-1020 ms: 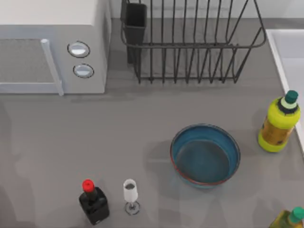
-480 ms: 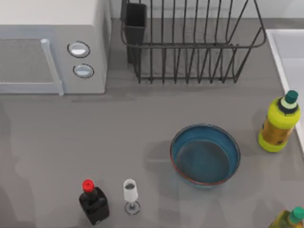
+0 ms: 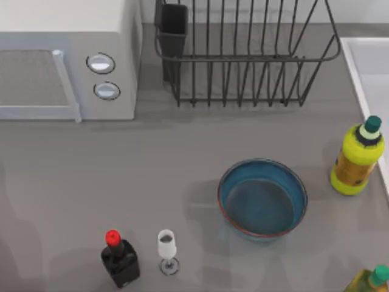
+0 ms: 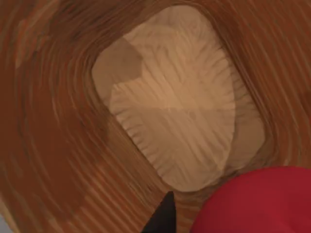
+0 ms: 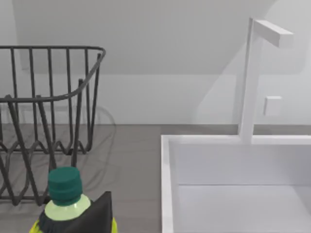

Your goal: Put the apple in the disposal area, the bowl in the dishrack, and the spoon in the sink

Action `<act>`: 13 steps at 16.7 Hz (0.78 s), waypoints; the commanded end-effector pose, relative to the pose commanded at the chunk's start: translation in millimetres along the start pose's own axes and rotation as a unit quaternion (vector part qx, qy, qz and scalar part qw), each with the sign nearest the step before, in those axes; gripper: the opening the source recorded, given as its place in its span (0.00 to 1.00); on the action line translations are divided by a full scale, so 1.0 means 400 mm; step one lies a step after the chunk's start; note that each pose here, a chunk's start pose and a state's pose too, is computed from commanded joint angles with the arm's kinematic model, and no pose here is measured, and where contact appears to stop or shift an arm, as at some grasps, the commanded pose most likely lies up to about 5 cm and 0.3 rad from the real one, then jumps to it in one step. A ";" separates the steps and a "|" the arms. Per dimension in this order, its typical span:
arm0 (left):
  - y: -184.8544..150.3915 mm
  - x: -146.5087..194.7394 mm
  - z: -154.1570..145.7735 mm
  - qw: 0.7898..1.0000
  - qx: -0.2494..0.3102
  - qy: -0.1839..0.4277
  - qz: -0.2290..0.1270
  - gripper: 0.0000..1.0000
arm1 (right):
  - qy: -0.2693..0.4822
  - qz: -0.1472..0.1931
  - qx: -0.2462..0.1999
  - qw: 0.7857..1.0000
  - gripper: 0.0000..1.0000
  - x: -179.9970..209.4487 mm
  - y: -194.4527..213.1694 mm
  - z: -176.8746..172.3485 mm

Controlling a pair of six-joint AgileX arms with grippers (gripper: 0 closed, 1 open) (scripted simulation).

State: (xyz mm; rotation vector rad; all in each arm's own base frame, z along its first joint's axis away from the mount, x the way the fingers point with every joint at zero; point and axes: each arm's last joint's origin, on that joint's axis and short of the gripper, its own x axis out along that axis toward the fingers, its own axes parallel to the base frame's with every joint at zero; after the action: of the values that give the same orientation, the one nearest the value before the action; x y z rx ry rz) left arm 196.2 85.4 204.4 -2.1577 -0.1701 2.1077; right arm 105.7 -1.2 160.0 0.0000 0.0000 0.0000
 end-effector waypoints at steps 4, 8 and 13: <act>0.000 0.004 0.001 1.000 0.001 0.000 0.000 0.00 | 0.000 0.000 0.000 1.000 1.00 0.000 0.000 0.000; 0.000 0.004 0.001 1.000 0.001 0.000 0.000 0.30 | 0.000 0.000 0.000 1.000 1.00 0.000 0.000 0.000; 0.000 0.004 0.001 1.000 0.001 0.000 0.000 0.68 | 0.000 0.000 0.000 1.000 1.00 0.000 0.000 0.000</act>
State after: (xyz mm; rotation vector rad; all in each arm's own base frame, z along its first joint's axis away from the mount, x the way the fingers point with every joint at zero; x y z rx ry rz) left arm 196.1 85.5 202.9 -2.1562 -0.1679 2.1085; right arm 105.7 -1.2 160.0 0.0000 0.0000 0.0000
